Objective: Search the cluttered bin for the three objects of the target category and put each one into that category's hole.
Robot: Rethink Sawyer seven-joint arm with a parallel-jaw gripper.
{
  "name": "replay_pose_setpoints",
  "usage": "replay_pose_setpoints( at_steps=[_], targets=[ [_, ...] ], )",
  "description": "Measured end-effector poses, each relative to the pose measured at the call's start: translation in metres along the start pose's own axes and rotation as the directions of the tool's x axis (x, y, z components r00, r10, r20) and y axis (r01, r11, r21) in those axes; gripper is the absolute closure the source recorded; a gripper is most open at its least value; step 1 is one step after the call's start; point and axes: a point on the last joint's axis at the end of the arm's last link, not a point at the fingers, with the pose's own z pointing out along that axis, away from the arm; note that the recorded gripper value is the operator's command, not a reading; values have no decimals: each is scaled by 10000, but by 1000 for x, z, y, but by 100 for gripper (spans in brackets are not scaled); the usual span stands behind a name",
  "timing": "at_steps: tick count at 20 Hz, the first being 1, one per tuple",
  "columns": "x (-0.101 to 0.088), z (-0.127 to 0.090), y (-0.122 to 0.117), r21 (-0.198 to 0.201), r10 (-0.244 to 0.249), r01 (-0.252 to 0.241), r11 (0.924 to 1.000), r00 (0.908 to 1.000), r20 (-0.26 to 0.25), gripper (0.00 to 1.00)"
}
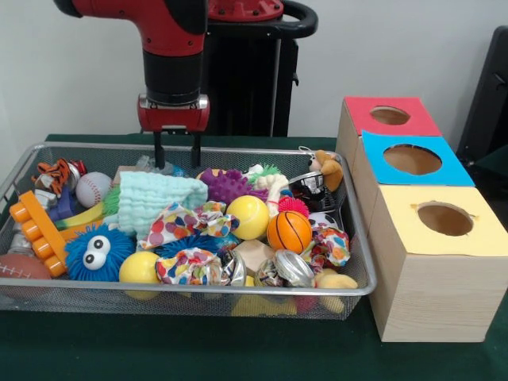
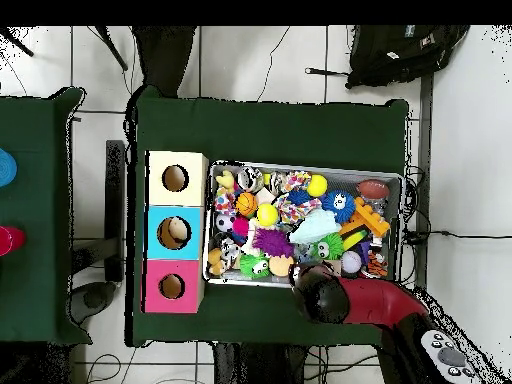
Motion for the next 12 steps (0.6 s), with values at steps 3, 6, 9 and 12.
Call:
replay_pose_setpoints(
  at_steps=[3,6,9,12],
  targets=[
    [0,0,0,15,-43,43,10000,10000,2,0],
    [0,0,0,16,-45,45,10000,10000,3,0],
    [0,0,-1,18,-42,42,10000,10000,4,0],
    [0,-1,-1,28,-39,39,10000,10000,17,0]
  ],
)
